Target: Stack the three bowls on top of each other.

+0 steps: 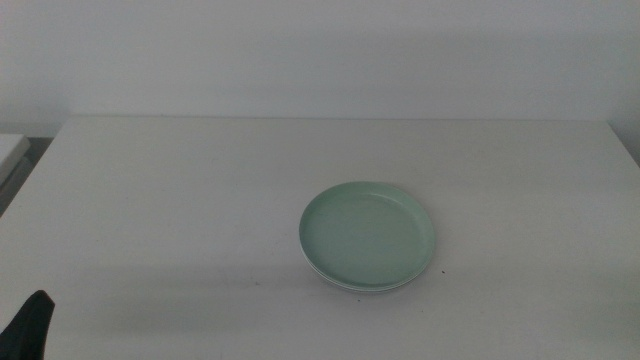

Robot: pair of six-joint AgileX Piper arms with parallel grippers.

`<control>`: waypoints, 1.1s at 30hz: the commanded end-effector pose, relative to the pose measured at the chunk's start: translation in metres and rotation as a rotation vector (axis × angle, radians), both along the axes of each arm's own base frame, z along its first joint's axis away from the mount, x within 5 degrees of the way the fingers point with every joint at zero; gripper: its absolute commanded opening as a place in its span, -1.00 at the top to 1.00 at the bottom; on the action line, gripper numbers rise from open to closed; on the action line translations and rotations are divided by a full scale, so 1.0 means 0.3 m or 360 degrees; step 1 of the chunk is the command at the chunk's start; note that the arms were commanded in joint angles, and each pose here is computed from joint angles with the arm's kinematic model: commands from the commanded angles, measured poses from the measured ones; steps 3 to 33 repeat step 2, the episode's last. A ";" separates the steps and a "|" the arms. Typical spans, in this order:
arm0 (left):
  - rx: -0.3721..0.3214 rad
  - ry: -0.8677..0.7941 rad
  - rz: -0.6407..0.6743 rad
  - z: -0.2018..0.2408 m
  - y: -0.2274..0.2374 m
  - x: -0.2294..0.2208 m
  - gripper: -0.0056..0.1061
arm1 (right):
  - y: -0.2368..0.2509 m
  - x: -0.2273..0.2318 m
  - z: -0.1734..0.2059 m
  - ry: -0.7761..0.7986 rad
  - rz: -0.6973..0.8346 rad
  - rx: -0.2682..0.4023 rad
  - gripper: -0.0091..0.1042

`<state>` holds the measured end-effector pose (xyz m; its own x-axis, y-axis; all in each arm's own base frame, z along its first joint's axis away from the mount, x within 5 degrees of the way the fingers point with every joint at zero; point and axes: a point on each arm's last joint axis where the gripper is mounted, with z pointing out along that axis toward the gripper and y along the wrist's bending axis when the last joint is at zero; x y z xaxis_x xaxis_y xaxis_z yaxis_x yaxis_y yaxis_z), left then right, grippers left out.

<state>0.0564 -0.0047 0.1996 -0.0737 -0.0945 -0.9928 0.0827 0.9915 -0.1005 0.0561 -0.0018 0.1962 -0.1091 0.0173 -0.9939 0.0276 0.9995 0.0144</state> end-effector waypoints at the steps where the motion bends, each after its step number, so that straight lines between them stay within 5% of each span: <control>1: -0.0014 -0.0027 -0.0001 0.005 0.000 -0.001 -0.78 | -0.001 0.000 0.001 -0.0022 -0.0006 -0.0010 -0.78; 33: -0.0014 -0.0027 -0.0001 0.005 0.000 -0.001 -0.78 | -0.001 0.000 0.001 -0.0022 -0.0006 -0.0010 -0.78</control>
